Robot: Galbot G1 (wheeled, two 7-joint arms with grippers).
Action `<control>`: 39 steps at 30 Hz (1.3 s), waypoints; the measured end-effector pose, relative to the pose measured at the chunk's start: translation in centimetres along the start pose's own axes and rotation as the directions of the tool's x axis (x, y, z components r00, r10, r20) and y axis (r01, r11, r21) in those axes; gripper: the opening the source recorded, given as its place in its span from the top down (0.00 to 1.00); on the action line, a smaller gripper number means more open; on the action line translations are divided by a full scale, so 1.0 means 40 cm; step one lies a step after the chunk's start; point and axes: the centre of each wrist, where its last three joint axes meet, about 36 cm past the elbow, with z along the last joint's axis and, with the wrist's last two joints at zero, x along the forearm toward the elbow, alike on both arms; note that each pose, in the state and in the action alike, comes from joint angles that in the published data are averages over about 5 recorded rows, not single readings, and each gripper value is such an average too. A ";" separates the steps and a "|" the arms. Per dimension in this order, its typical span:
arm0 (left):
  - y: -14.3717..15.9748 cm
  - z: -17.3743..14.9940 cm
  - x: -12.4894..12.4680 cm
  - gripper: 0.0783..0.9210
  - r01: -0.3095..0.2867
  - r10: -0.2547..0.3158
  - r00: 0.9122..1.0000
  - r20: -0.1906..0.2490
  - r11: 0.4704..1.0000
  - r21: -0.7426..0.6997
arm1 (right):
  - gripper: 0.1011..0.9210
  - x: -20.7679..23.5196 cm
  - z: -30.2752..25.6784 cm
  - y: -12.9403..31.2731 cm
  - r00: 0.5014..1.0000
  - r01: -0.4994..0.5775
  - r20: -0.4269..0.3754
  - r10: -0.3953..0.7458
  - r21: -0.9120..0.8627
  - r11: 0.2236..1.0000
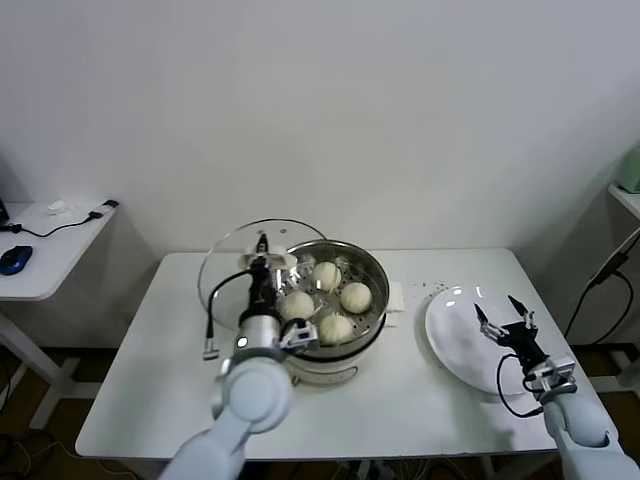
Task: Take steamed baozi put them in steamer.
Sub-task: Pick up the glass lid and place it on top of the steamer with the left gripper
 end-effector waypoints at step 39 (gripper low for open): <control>-0.120 -0.268 -0.033 0.91 -0.093 0.093 0.996 0.017 0.996 -0.013 | 0.12 0.007 0.019 -0.023 1.000 -0.019 0.004 0.019 -0.008 1.000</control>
